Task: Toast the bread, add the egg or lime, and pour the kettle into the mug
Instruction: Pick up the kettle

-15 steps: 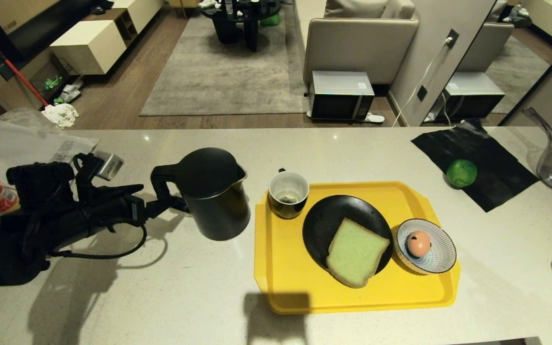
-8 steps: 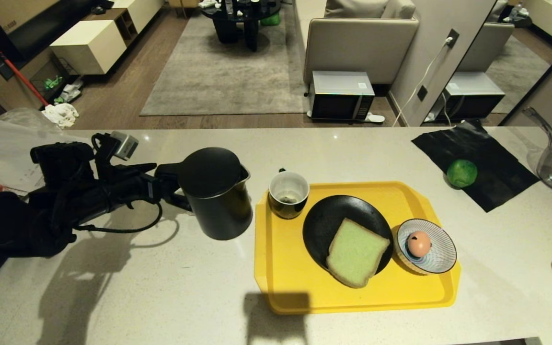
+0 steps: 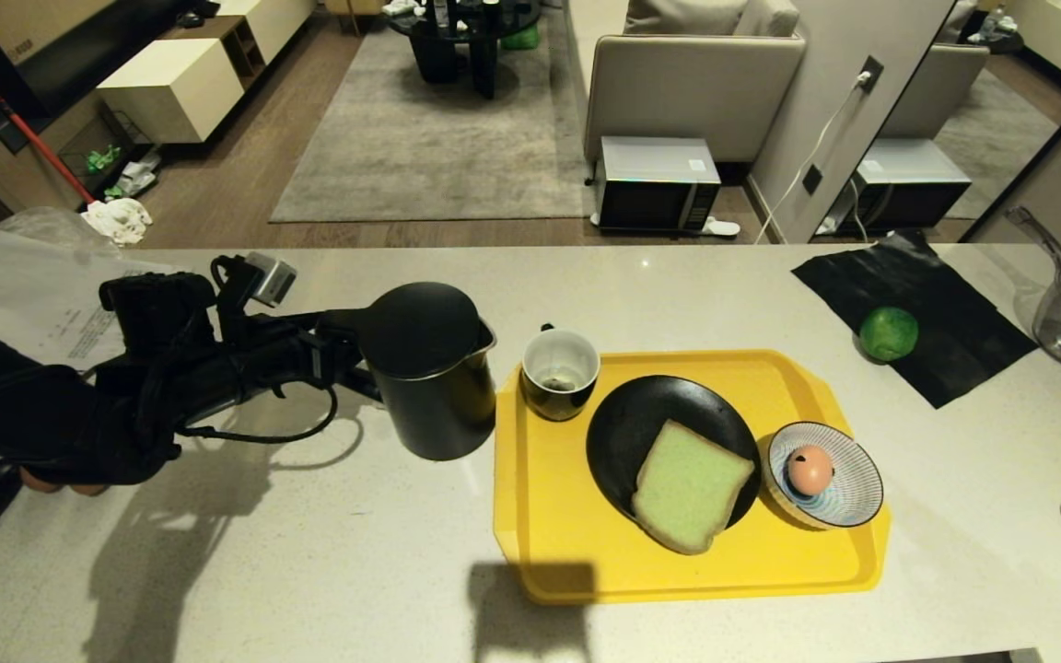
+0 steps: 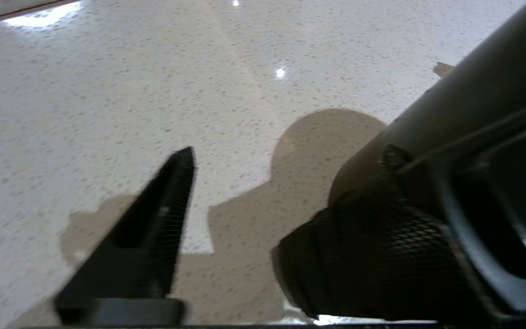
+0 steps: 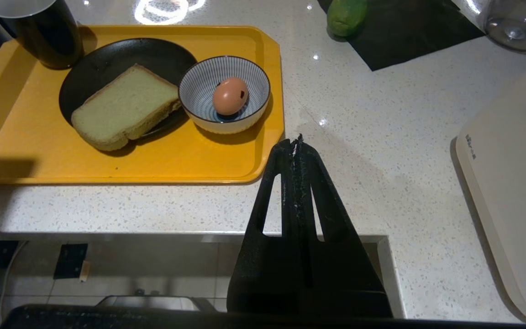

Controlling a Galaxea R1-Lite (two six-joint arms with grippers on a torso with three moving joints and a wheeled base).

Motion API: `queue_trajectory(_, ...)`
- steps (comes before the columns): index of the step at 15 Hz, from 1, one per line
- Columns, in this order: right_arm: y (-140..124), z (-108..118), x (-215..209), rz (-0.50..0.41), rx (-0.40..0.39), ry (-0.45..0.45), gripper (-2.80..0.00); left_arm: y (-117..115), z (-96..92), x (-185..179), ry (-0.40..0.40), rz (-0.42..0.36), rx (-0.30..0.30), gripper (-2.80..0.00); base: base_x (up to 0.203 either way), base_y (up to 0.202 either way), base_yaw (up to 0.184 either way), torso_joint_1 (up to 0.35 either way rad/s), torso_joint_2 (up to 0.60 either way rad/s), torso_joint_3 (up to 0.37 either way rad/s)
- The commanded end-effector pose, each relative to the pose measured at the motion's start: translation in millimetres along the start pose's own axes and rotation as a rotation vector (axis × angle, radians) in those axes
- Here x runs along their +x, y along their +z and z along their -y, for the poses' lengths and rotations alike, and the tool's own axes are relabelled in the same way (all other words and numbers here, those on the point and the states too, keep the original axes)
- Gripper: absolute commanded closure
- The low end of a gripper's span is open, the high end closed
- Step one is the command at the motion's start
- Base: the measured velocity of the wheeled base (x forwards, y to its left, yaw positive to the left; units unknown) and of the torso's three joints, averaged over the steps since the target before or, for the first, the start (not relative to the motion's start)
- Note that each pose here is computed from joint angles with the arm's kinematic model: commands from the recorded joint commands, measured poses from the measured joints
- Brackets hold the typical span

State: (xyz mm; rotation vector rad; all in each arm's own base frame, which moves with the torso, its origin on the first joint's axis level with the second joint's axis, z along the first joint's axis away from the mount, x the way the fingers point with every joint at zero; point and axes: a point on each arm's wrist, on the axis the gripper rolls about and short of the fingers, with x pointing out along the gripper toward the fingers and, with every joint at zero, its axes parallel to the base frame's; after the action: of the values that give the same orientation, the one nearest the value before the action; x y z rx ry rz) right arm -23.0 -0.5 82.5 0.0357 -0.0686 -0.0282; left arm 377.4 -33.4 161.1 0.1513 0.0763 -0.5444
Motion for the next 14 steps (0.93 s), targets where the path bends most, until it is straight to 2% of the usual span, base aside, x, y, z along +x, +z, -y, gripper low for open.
queue_trajectory(1, -7, 0, 2, -0.027, 0.0, -0.001, 0.0, -1, 2.4, 4, -0.012, 0.002, 0.005, 0.0, 0.0, 0.0, 0.0, 0.0, 0.0, 0.0)
queue_trajectory(7, -7, 0, 2, -0.027, 0.0, -0.001, 0.0, -4, 3.9, 2, -0.012, -0.009, -0.009, 0.0, 0.0, 0.0, 0.0, 0.0, 0.0, 0.0)
queue_trajectory(9, -7, 0, 2, -0.027, 0.0, -0.001, 0.0, -5, 5.5, -4, 0.02, -0.003, -0.014, 0.0, 0.0, 0.0, 0.0, 0.0, 0.0, 0.0)
queue_trajectory(12, -7, 0, 2, -0.027, 0.0, -0.001, 0.0, -6, 4.2, -22, 0.077, 0.038, -0.035, 0.0, 0.0, 0.0, 0.0, 0.0, 0.0, 0.0)
queue_trajectory(14, -7, 0, 2, -0.027, 0.0, -0.001, 0.0, -1, -3.6, -29, 0.123, 0.095, -0.013, 0.0, 0.0, 0.0, 0.0, 0.0, 0.0, 0.0)
